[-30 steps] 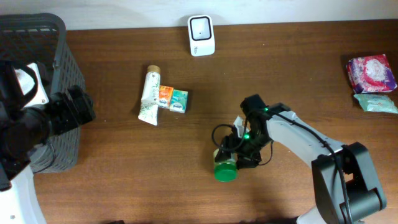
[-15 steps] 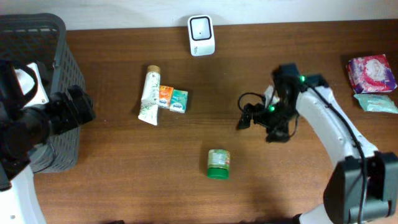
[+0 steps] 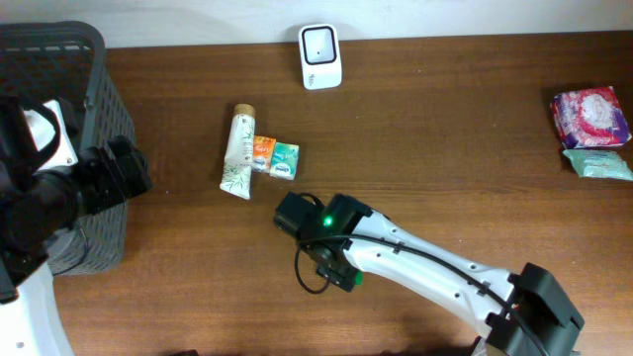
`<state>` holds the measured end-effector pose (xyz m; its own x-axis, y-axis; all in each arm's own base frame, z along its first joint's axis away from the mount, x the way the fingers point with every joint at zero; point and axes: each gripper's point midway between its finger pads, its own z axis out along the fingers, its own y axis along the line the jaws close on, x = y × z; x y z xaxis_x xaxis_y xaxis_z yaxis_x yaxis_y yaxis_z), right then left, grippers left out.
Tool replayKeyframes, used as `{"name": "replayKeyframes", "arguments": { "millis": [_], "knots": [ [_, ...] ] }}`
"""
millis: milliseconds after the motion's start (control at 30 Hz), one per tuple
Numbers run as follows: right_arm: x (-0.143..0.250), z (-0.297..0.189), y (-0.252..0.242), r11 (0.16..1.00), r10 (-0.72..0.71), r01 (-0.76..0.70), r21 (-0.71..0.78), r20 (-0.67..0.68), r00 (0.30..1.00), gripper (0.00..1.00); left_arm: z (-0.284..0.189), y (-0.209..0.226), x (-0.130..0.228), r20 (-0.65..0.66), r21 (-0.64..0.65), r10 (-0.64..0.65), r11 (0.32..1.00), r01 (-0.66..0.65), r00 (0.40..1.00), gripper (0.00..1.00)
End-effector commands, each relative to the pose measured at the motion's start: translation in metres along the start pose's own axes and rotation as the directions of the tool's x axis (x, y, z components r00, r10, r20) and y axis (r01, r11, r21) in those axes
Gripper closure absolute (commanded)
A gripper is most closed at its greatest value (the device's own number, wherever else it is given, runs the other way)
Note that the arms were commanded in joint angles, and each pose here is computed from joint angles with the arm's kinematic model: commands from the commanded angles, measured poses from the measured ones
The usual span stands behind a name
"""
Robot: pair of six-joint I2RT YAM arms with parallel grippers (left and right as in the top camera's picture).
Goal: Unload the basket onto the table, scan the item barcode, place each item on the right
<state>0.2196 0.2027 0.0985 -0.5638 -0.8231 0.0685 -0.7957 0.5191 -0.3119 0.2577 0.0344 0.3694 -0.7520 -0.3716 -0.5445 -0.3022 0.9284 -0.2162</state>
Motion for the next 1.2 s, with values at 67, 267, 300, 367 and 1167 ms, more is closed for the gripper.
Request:
{"name": "replayKeyframes", "arguments": {
  "millis": [67,267,300,367,1167],
  "knots": [
    [-0.003,0.017,0.040,0.960,-0.209,0.217,-0.179,0.065,0.976,0.01,0.000,0.001,0.000,0.003,-0.002,-0.013,1.000,0.013,1.000,0.01],
    [-0.001,0.020,0.041,0.953,-0.235,0.243,-0.183,0.063,0.970,0.01,0.000,0.001,0.000,0.003,-0.002,-0.013,1.000,0.013,1.000,0.01],
    [0.003,0.026,0.039,0.952,-0.253,0.257,-0.163,0.050,0.966,0.01,0.000,0.001,0.000,0.003,-0.002,-0.013,1.000,0.013,1.000,0.01],
    [0.004,0.033,0.038,0.955,-0.253,0.257,-0.145,0.046,0.966,0.01,0.000,0.001,0.000,0.003,-0.002,-0.013,1.000,0.013,1.000,0.01],
    [-0.019,0.029,-0.051,0.862,0.465,-0.442,-0.247,0.041,0.884,0.01,0.000,0.001,0.000,0.003,-0.002,-0.013,1.000,0.013,1.000,0.01]
  ]
}}
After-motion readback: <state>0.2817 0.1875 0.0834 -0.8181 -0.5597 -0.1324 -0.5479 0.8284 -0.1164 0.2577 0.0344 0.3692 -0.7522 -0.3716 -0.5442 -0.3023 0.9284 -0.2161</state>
